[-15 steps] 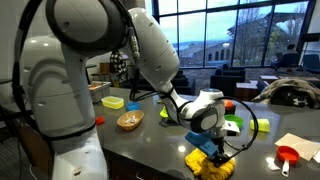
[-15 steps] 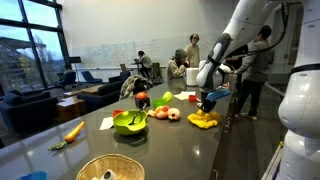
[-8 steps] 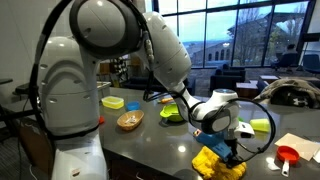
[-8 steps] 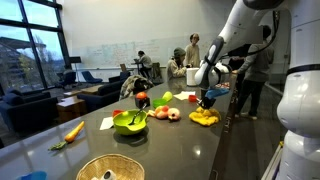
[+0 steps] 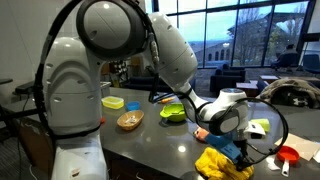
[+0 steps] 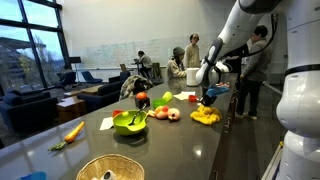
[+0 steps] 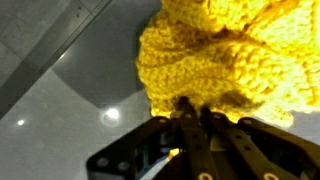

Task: Wipe the gray counter with the yellow cloth, slide the yellow cloth off the gray counter

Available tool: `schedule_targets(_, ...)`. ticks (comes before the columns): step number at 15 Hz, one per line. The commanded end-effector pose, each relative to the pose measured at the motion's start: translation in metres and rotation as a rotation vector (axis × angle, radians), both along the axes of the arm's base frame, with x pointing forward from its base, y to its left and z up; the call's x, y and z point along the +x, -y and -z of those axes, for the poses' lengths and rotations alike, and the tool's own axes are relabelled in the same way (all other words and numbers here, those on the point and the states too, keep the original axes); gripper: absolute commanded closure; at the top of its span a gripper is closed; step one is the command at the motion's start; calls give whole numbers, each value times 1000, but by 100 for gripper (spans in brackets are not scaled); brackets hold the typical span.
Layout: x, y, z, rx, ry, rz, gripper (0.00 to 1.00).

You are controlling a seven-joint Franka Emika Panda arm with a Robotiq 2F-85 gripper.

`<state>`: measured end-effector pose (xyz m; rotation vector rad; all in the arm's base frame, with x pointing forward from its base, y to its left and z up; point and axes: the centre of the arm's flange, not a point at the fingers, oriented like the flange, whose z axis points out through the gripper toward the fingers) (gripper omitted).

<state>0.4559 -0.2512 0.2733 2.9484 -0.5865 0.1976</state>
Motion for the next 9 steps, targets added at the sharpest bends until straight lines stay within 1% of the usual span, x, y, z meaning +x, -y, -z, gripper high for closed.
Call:
schedule_targets(1, 5, 9, 4, -28, -1, 18, 98)
schedule_targets(3, 5, 5, 7, -17, -10, -4, 98)
schedule_targets(5, 7, -11, 11, -8, -14, -30, 98)
schedule_targets(9, 11, -24, 11, -4, -15, -101, 98)
